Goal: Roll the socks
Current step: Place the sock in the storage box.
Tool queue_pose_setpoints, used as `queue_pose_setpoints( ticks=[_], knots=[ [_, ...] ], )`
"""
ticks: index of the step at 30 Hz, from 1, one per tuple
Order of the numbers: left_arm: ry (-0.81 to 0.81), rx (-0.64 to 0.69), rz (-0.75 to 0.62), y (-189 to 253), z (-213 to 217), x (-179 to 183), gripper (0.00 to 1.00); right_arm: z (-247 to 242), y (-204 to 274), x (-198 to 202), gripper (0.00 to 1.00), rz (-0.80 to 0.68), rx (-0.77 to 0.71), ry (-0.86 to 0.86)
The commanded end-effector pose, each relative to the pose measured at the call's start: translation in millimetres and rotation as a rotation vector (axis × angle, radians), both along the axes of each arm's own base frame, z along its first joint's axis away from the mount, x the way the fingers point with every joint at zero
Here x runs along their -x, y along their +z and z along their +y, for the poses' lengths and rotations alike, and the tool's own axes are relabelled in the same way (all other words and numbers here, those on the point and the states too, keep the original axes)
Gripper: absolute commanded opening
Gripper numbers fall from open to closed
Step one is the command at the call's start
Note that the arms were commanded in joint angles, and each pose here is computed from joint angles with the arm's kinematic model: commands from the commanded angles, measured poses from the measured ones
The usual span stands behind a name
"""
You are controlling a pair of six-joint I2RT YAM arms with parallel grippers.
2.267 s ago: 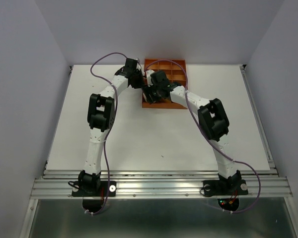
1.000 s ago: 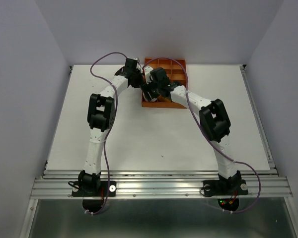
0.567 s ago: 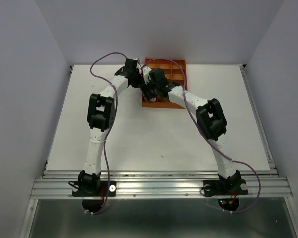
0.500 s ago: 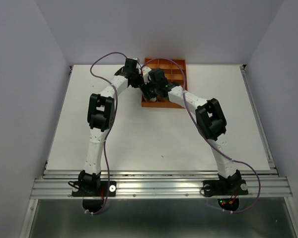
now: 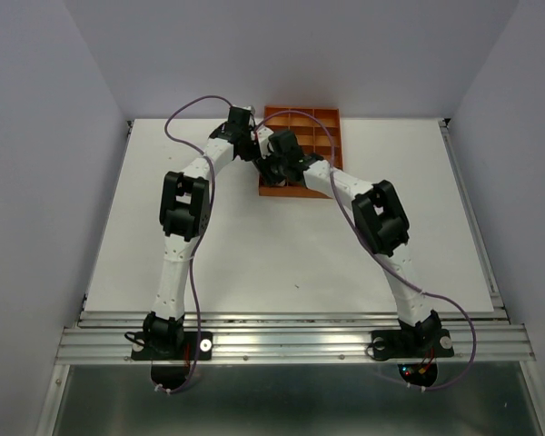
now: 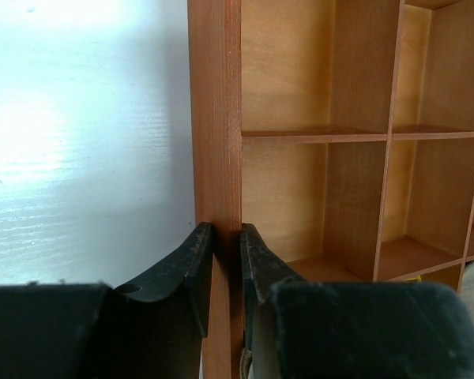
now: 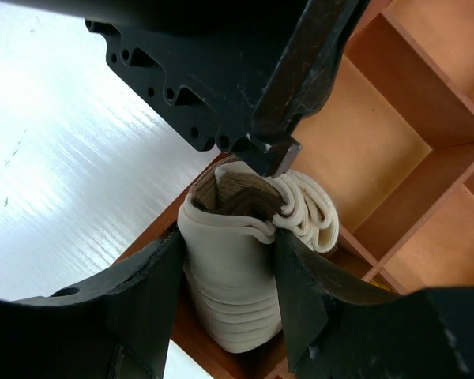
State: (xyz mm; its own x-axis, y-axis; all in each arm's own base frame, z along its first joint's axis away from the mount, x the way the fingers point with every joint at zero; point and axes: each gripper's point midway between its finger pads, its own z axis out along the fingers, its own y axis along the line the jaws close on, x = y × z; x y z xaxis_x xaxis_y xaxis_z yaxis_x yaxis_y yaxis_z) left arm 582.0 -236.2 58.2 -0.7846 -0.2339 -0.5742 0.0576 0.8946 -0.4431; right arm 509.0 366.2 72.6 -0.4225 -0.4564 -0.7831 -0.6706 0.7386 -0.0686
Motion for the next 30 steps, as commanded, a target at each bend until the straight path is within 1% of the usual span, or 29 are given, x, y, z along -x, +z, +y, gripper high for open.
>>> queue_pose_setpoints(
  ticks=[1, 2, 3, 6, 7, 9, 10, 11, 13, 17, 22, 24, 25, 26, 27, 30],
  knots=[
    [-0.002, 0.021, 0.054, -18.1, 2.5, 7.1, 0.00, 6.6, -62.0, 22.8, 0.54, 0.113, 0.041, 0.033],
    [-0.001, 0.023, 0.054, -18.1, 3.1, 6.8, 0.00, 4.8, -66.4, 23.9, 0.53, 0.122, 0.047, 0.024],
    [-0.003, 0.023, 0.054, -18.1, 2.3, 7.2, 0.00, 2.9, -71.0, 25.3, 0.43, 0.131, 0.056, 0.020],
    [-0.003, 0.023, 0.051, -17.3, 2.1, 6.6, 0.00, -5.5, -87.5, 30.4, 0.22, 0.169, 0.082, -0.020],
    [-0.002, 0.022, 0.051, -17.3, 2.3, 6.4, 0.00, -9.2, -91.9, 30.7, 0.12, 0.175, 0.094, -0.040],
    [0.001, 0.020, 0.052, -17.3, 2.9, 6.7, 0.00, -16.0, -102.6, 36.5, 0.03, 0.222, 0.116, -0.081],
    [0.003, 0.019, 0.055, -18.2, 3.3, 7.2, 0.00, -23.0, -107.5, 37.3, 0.01, 0.232, 0.143, -0.113],
    [0.006, 0.015, 0.056, -19.3, 4.0, 6.9, 0.00, -31.6, -115.8, 48.0, 0.01, 0.290, 0.177, -0.139],
    [0.015, 0.013, 0.055, -18.1, 6.7, 6.1, 0.00, -39.9, -122.4, 59.7, 0.01, 0.343, 0.216, -0.147],
    [0.019, 0.017, 0.056, -18.1, 7.1, 5.6, 0.00, -51.5, -124.5, 82.8, 0.01, 0.426, 0.223, -0.196],
    [0.018, 0.023, 0.053, -17.5, 8.1, 6.0, 0.00, -74.2, -123.8, 85.1, 0.01, 0.482, 0.291, -0.282],
    [0.016, 0.023, 0.054, -18.1, 8.0, 6.5, 0.00, -74.4, -127.5, 84.8, 0.01, 0.493, 0.311, -0.271],
    [0.017, 0.024, 0.053, -17.5, 8.0, 6.4, 0.00, -74.9, -131.6, 84.7, 0.01, 0.500, 0.322, -0.269],
    [0.016, 0.025, 0.052, -17.2, 7.7, 6.2, 0.00, -79.5, -145.9, 86.5, 0.01, 0.515, 0.352, -0.283],
    [0.005, 0.032, 0.054, -17.2, 6.0, 7.6, 0.00, -75.4, -145.8, 80.2, 0.01, 0.509, 0.348, -0.284],
    [0.002, 0.033, 0.054, -17.7, 5.9, 8.8, 0.00, -73.9, -167.2, 79.8, 0.01, 0.549, 0.375, -0.293]
  ],
)
